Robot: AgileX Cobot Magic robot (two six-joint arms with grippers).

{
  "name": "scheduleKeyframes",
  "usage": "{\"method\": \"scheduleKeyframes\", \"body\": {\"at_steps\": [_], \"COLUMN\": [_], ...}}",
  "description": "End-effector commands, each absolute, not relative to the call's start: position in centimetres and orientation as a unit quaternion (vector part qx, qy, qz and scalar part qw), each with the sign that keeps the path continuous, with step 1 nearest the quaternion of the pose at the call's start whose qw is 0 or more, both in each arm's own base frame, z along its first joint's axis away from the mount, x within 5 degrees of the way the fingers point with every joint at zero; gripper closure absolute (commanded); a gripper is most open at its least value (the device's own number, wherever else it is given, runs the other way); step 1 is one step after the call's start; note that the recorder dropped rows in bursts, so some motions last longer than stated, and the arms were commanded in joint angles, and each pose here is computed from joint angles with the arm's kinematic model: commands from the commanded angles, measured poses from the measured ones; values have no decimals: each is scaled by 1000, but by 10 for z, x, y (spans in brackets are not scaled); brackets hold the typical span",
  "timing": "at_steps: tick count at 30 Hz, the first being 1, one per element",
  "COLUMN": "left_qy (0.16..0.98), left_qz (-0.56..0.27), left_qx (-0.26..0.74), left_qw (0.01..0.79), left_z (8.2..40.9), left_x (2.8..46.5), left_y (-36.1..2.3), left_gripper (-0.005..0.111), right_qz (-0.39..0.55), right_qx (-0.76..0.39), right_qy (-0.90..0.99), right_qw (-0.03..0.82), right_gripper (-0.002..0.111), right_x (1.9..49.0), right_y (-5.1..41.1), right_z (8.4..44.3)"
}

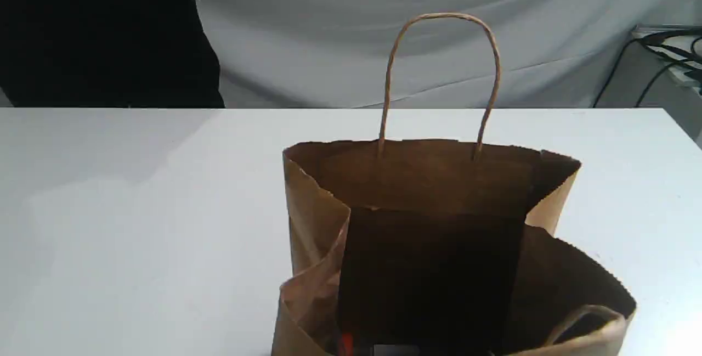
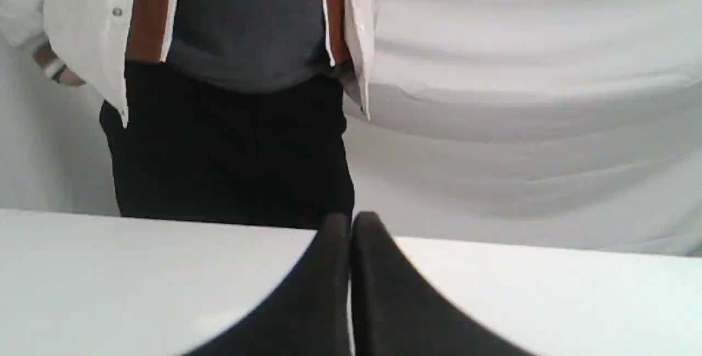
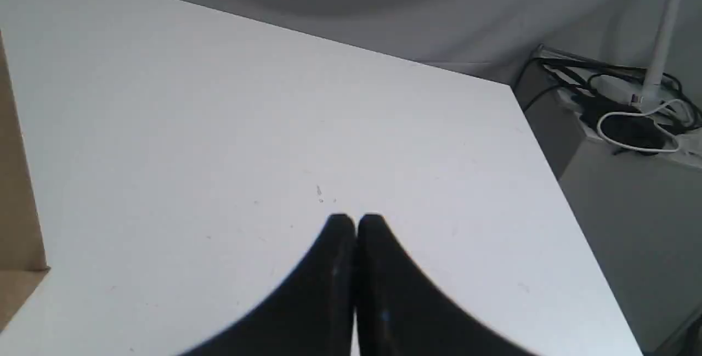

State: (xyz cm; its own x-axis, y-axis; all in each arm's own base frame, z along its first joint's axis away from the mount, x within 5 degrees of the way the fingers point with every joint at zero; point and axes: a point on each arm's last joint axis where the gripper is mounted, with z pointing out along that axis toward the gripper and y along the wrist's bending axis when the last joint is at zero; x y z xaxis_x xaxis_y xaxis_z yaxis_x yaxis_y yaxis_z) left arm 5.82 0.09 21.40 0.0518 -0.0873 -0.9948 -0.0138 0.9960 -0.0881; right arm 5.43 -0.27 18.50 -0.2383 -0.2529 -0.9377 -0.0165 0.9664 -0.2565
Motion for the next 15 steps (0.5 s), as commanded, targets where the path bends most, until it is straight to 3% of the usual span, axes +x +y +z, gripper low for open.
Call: {"method": "scheduleKeyframes", "body": {"at_steps": [1,15], "left_qy": [692,705], "left_qz": [-25,5], "left_qx": [-39,-10], "left_qw": [720,709], "left_z": [210,207], "left_x": [59,59], "left_y": [1,1], "left_gripper": [107,107], "right_qz": [-96,-96], "right_qx": [-81,-81], "right_qy": [780,780], "right_qw": [614,614], "right_gripper": [108,108], "right_x": [54,54], "right_y": [-3,-3], "right_z": [184,184]}}
